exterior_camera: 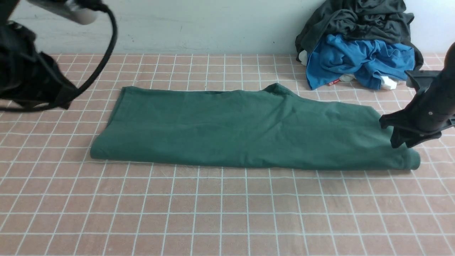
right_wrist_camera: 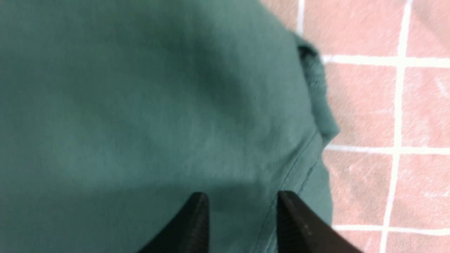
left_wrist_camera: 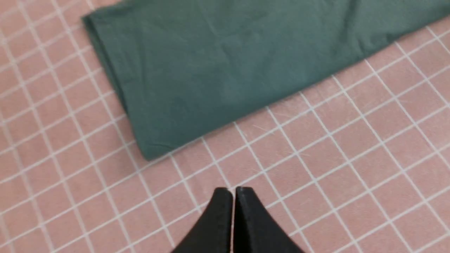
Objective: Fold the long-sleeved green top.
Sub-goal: Use the right arm to clamp the right edge of the fabric
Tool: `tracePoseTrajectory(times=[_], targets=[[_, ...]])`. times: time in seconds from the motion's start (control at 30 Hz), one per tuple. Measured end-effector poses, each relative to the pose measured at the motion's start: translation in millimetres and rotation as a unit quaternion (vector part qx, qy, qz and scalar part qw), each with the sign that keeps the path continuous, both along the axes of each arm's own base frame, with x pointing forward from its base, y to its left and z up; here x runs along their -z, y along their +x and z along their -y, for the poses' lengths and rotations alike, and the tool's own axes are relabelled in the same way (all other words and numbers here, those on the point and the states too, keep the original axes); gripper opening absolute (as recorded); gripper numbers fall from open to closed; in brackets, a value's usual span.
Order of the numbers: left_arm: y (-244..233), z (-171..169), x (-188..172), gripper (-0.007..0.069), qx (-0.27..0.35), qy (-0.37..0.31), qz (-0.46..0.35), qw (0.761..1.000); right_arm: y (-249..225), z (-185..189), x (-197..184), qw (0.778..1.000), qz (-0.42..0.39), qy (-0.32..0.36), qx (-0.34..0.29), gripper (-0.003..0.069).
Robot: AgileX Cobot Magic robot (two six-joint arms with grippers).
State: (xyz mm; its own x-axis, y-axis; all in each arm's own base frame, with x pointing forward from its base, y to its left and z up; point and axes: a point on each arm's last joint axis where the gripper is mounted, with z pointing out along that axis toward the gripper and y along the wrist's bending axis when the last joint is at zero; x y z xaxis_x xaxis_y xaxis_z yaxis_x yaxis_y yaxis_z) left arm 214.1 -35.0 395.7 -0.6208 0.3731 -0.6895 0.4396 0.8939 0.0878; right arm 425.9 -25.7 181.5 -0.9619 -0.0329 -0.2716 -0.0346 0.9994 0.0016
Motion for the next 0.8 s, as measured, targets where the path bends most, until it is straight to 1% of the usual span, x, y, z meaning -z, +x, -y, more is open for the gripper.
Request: tracePoseTrajectory(times=[0.07,0.1,0.17,0.2,0.23,0.27,0.33,0.43,0.5,0.57,0.6,0.63,0.67,0.7,0.73,0.77,0.8], targets=[[-34.3,-6.7,-1.0,-0.0007,-0.017,0.01,0.055,0.998,-0.1,1.2,1.2,1.0,-0.003,-0.005,0.005,0.0364],[-48.0,-9.1,0.4,-0.0007,-0.025,0.01,0.074,0.997,0.0,1.6,3.0,1.0,-0.006,-0.007,0.006,0.0384],[-80.0,-15.5,5.9,-0.0007,-0.05,0.008,0.137,0.989,0.8,3.2,9.8,1.0,-0.014,-0.016,0.006,0.0442],[-97.4,-19.4,10.3,-0.0007,-0.07,0.0,0.178,0.982,1.5,4.1,15.9,1.0,-0.021,-0.02,0.007,0.047],[-111.1,-21.8,15.3,-0.0007,-0.082,-0.009,0.199,0.976,1.9,5.5,21.5,0.999,-0.027,-0.024,0.009,0.0481],[-113.6,-22.6,16.2,-0.0007,-0.089,-0.013,0.203,0.975,2.0,6.2,22.4,0.999,-0.028,-0.025,0.009,0.0483],[-134.3,-28.2,28.1,-0.0007,-0.123,-0.03,0.225,0.966,3.6,9.8,33.9,0.999,-0.037,-0.019,0.023,0.0497],[-139.5,-34.1,43.9,-0.0007,-0.155,-0.017,0.196,0.968,4.4,9.9,35.9,0.999,-0.036,-0.002,0.036,0.049],[-138.6,-35.6,49.1,-0.0007,-0.161,-0.007,0.183,0.97,5.3,10.0,36.7,0.999,-0.035,0.005,0.04,0.0478],[-134.4,-37.8,57.5,-0.0007,-0.169,0.01,0.162,0.972,8.7,7.2,37.2,0.999,-0.021,0.025,0.04,0.0418],[-131.0,-37.9,60.8,-0.0007,-0.17,0.014,0.153,0.973,10.0,6.3,36.5,0.999,-0.014,0.03,0.032,0.0361],[-130.4,-37.9,61.4,-0.0007,-0.17,0.015,0.151,0.974,10.1,6.2,36.4,0.999,-0.013,0.031,0.033,0.0352],[-124.4,-37.7,65.8,-0.0007,-0.17,0.021,0.135,0.976,11.8,5.3,35.3,0.999,-0.007,0.036,0.022,0.0267],[-123.6,-37.7,66.1,-0.0007,-0.17,0.022,0.133,0.976,12.1,5.1,34.9,0.999,-0.006,0.037,0.021,0.0243],[-118.8,-37.3,68.2,-0.0007,-0.169,0.025,0.122,0.978,12.9,5.0,33.7,0.999,-0.004,0.036,0.011,0.016],[-115.5,-37.0,69.8,-0.0007,-0.169,0.026,0.116,0.978,13.3,5.6,31.6,1.0,-0.003,0.03,0.003,0.0102],[-111.8,-36.7,71.4,-0.0007,-0.169,0.027,0.109,0.979,13.6,7.3,26.3,1.0,-0.001,0.014,-0.011,0.0062]])
